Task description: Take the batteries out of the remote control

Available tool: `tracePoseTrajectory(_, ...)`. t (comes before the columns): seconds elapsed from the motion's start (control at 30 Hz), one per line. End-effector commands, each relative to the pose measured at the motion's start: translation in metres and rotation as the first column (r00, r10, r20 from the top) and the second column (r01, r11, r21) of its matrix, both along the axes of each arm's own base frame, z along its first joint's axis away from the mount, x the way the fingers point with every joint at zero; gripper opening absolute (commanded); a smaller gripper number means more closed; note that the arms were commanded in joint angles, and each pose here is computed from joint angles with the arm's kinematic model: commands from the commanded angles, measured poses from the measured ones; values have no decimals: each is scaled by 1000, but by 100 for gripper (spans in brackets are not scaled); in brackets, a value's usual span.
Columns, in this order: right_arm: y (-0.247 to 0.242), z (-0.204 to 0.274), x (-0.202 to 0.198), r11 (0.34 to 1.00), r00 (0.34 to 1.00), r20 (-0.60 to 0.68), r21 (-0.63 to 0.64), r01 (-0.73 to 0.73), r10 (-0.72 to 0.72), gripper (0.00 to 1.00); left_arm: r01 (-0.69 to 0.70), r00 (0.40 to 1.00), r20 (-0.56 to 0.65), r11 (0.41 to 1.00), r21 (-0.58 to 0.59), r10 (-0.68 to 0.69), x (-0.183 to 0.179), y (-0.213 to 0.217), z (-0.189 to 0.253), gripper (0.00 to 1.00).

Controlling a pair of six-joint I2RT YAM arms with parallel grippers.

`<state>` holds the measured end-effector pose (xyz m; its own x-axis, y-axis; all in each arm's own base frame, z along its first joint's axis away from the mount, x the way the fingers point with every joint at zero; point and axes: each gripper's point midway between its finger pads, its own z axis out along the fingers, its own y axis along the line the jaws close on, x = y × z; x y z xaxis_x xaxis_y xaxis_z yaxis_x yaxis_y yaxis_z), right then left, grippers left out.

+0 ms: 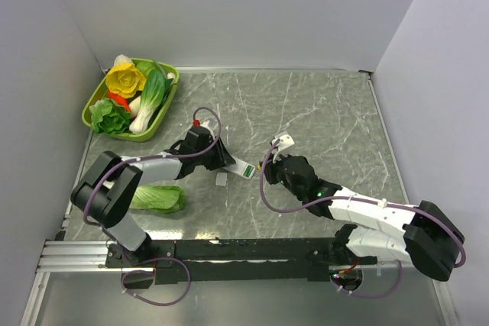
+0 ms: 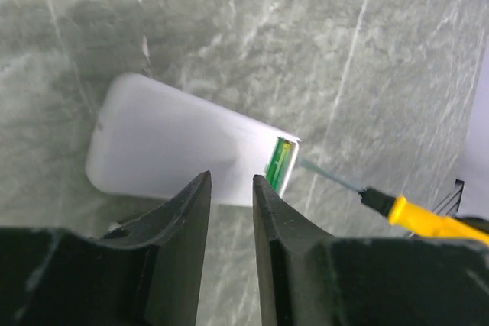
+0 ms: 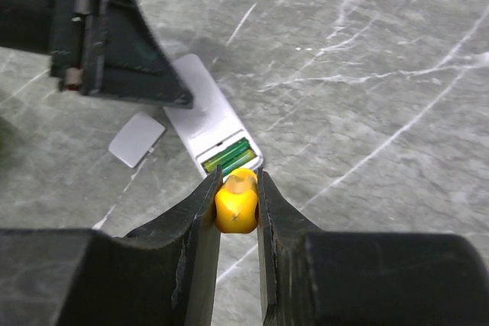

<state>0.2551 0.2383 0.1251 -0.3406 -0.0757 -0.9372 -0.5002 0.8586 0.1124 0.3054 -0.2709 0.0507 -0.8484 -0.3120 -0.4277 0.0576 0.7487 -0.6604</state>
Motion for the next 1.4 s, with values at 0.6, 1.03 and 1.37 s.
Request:
tracePoseTrajectory(0.6,-4,46,15,1000,997,79,28,11,-13,0,-213,977,54,958,192,207,46,56,24,62)
tracePoseTrajectory(1.03,-1,29,60,1000,999,29,24,-14,13,0,-232,972,36,929,287,232,29,58,-1,34)
tracePoseTrajectory(1.37,10,12,46,996,996,-44,51,-78,81,0,-206,978,26,919,337,209,20,62,-14,1)
